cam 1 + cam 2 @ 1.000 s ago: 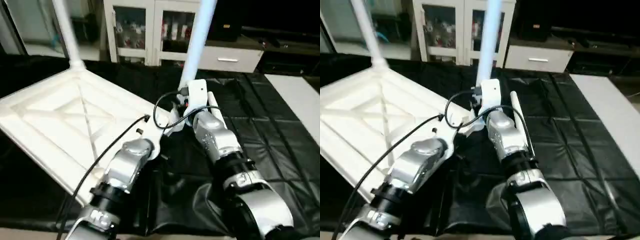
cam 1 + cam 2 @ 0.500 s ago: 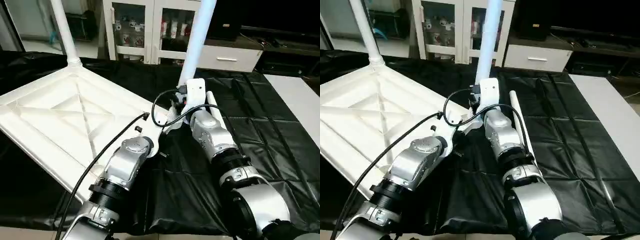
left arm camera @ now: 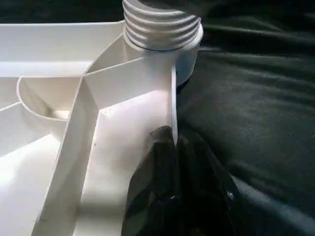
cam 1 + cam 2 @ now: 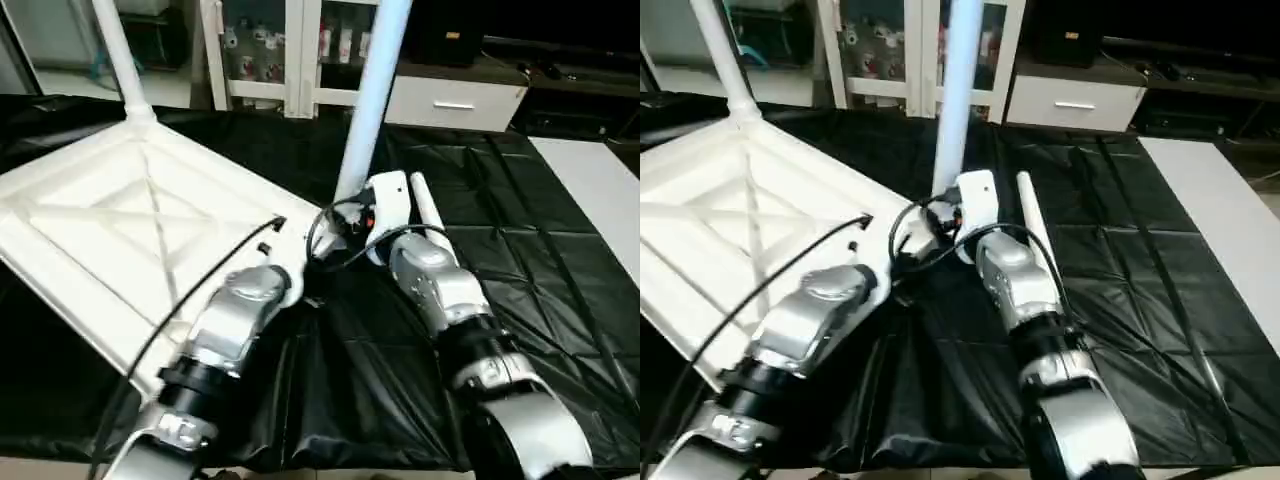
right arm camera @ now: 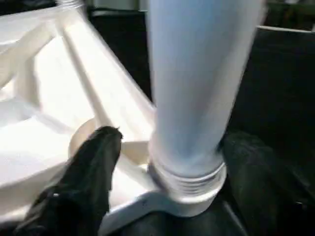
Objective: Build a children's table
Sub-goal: Pick table leg
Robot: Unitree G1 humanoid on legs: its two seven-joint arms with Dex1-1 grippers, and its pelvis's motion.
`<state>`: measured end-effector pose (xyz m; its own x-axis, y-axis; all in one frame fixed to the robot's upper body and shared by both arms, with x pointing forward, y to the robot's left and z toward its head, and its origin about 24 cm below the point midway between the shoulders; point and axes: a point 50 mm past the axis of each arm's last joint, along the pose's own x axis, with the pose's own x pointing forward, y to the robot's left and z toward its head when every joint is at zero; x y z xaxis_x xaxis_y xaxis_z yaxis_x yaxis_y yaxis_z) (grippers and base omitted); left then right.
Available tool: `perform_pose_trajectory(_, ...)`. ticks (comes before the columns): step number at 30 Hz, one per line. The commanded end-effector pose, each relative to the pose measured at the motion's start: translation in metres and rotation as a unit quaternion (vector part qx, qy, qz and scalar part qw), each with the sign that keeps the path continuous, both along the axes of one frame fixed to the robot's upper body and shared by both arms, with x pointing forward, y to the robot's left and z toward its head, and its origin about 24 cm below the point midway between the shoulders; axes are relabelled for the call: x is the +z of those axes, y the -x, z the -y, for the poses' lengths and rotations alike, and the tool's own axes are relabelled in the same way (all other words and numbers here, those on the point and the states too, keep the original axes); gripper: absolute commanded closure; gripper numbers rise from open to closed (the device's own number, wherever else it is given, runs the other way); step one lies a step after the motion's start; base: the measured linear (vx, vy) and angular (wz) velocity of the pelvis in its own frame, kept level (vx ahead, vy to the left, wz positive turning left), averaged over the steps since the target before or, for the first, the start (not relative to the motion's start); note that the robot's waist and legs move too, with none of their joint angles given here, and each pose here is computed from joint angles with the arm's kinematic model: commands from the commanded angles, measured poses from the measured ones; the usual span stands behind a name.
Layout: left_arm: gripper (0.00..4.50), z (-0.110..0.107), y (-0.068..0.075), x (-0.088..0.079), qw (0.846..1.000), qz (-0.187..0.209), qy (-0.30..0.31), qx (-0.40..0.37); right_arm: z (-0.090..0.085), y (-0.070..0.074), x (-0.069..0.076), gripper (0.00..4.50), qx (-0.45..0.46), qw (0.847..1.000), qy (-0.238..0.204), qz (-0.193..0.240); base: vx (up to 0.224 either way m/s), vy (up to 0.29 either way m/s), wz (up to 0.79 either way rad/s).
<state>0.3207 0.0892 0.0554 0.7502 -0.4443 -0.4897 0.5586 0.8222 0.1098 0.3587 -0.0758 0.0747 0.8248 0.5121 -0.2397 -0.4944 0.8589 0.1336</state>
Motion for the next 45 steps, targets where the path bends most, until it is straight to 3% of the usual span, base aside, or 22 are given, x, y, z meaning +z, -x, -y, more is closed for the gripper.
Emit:
perform_pose_trajectory(1, 4.5, 0.003, 0.007, -0.002, 0.999, -0.004, 0.004, -0.034, 0.0, 0.006, 0.012, 0.87, 0.039, 0.999, -0.005, 0.015, 0.0, 0.0, 0.0)
perform_pose_trajectory(2, 4.5, 0.001, 0.009, -0.002, 0.999, -0.006, 0.003, -0.045, 0.004, 0.009, 0.014, 0.6, 0.051, 0.999, -0.002, 0.018, 0.0, 0.0, 0.0)
perform_pose_trajectory(4, 4.5, -0.001, 0.014, -0.003, 0.998, -0.013, 0.001, -0.069, 0.012, 0.015, 0.016, 0.6, 0.067, 0.997, 0.011, 0.02, 0.0, 0.0, 0.0)
perform_pose_trajectory(7, 4.5, -0.01, 0.024, -0.003, 0.991, -0.026, -0.001, -0.131, 0.034, 0.024, 0.021, 0.24, 0.09, 0.994, 0.062, 0.022, 0.0, 0.0, 0.0)
perform_pose_trajectory(10, 4.5, -0.019, 0.034, -0.003, 0.982, -0.042, -0.002, -0.186, 0.052, 0.034, 0.023, 0.06, 0.134, 0.984, 0.115, 0.02, 0.0, 0.0, 0.0)
perform_pose_trajectory(11, 4.5, -0.019, 0.034, -0.003, 0.982, -0.042, -0.002, -0.186, 0.052, 0.034, 0.023, 0.06, 0.134, 0.984, 0.115, 0.02, 0.0, 0.0, 0.0)
perform_pose_trajectory(12, 4.5, -0.028, 0.039, -0.001, 0.976, -0.046, 0.001, -0.213, 0.064, 0.045, 0.025, 0.06, 0.183, 0.974, 0.134, 0.014, 0.0, 0.0, 0.0)
perform_pose_trajectory(17, 4.5, -0.039, 0.047, 0.004, 0.962, -0.051, 0.008, -0.268, 0.079, 0.069, 0.022, 0.06, 0.285, 0.946, 0.151, -0.01, 0.0, 0.0, 0.0)
perform_pose_trajectory(21, 4.5, -0.04, 0.054, 0.01, 0.946, -0.06, 0.019, -0.319, 0.08, 0.077, 0.019, 0.06, 0.32, 0.936, 0.144, -0.022, 0.0, 0.0, 0.0)
perform_pose_trajectory(30, 4.5, -0.042, 0.061, 0.013, 0.925, -0.073, 0.011, -0.372, 0.072, 0.065, 0.011, 0.06, 0.306, 0.938, 0.16, -0.01, 0.0, 0.0, 0.0)
perform_pose_trajectory(38, 4.5, -0.042, 0.059, 0.013, 0.927, -0.067, 0.008, -0.369, 0.065, 0.064, 0.0, 0.06, 0.329, 0.931, 0.158, -0.026, 0.0, 0.0, 0.0)
perform_pose_trajectory(45, 4.5, -0.042, 0.057, 0.013, 0.929, -0.064, 0.007, -0.366, 0.058, 0.057, -0.004, 0.63, 0.323, 0.935, 0.145, -0.02, 0.0, 0.0, 0.0)
